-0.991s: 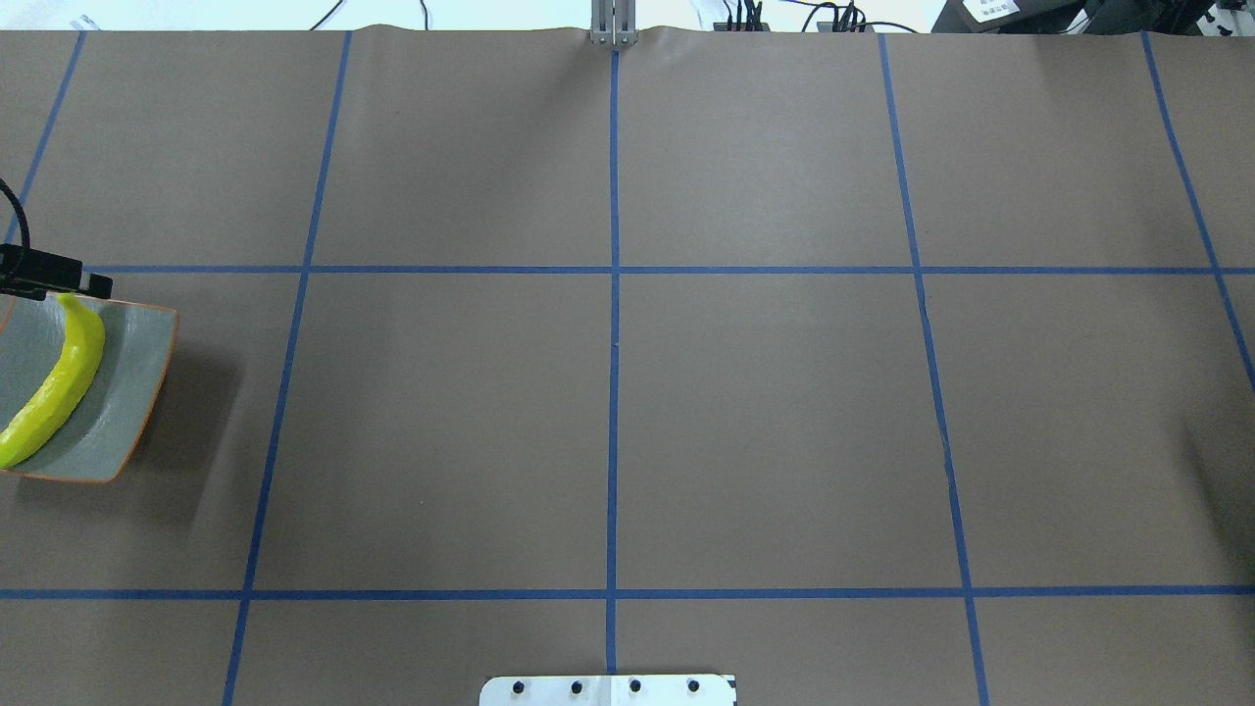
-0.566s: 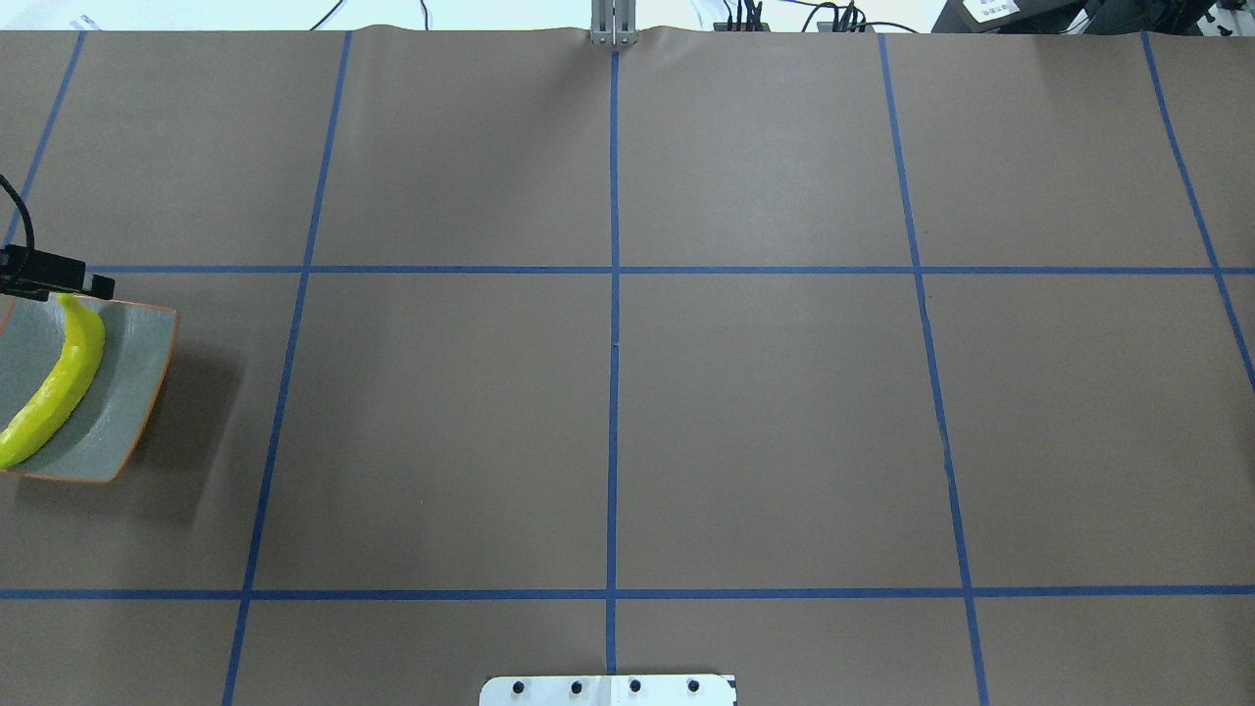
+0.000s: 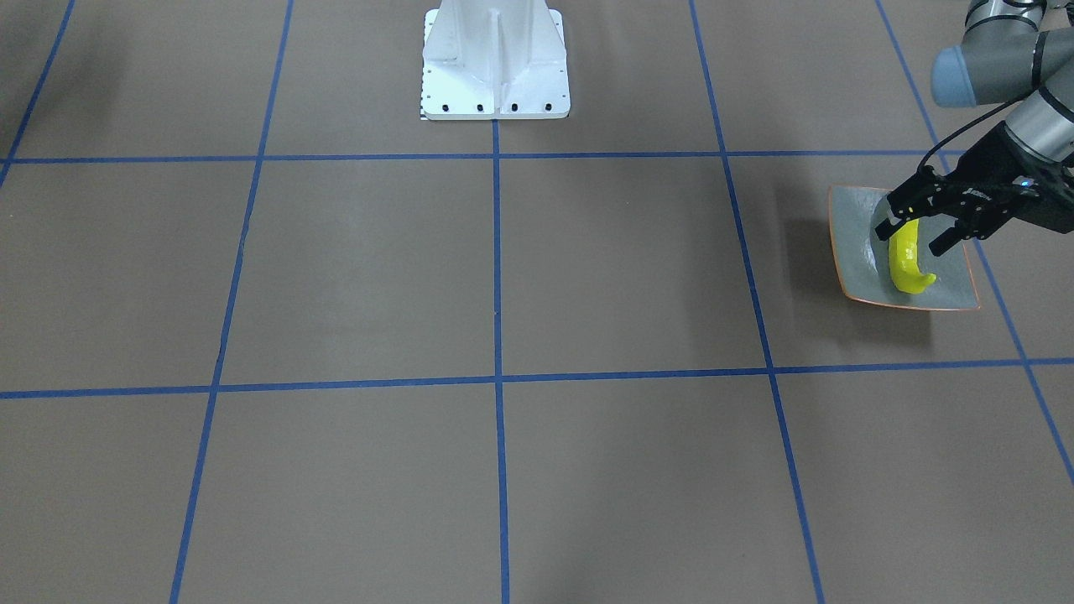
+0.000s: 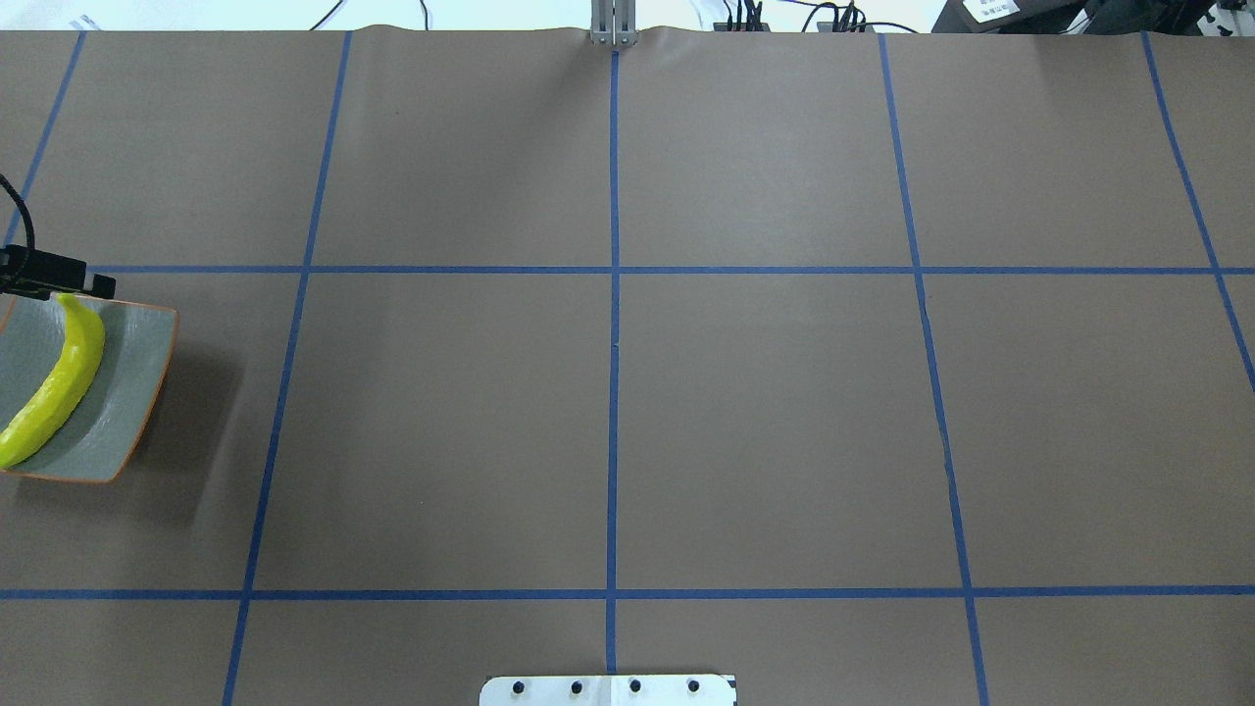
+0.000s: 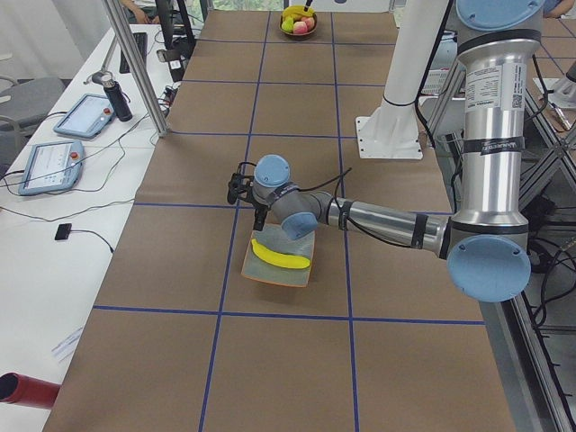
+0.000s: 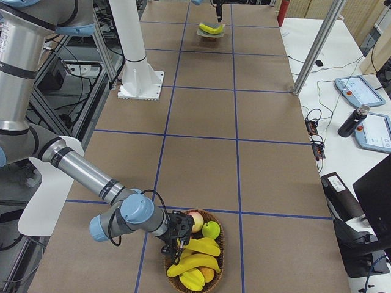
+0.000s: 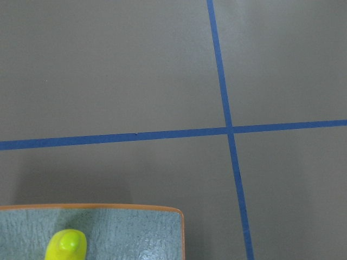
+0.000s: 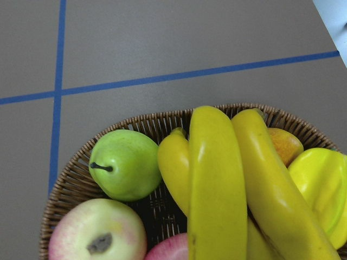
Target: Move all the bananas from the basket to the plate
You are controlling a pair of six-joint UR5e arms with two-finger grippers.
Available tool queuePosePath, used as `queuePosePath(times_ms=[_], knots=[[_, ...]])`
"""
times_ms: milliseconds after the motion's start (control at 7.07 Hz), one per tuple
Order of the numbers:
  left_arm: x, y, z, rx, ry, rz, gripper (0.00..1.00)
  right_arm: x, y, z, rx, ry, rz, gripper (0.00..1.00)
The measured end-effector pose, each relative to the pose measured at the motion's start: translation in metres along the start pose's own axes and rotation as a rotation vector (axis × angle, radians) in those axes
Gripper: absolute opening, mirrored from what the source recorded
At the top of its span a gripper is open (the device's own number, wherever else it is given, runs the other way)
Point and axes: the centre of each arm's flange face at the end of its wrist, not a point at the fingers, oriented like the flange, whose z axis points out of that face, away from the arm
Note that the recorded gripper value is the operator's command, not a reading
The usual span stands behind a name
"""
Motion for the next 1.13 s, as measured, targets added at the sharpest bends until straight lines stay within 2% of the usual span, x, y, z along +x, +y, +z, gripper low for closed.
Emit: queuePosePath(times_ms=[566, 849, 1132], knots=[[-0.002, 0.004, -0.002, 0.003, 0.004, 0.005, 0.99, 0.001, -0.009, 0.005, 0.001, 0.006, 0.013, 0.83], [-0.002, 0.004, -0.002, 0.005, 0.005, 0.007, 0.99, 0.002, -0.009, 0.007, -0.004, 0.003, 0.018, 0.76], [0.0, 0.004, -0.003, 0.006, 0.008, 0.01, 0.99, 0.002, -0.009, 0.007, -0.007, 0.001, 0.022, 0.76]])
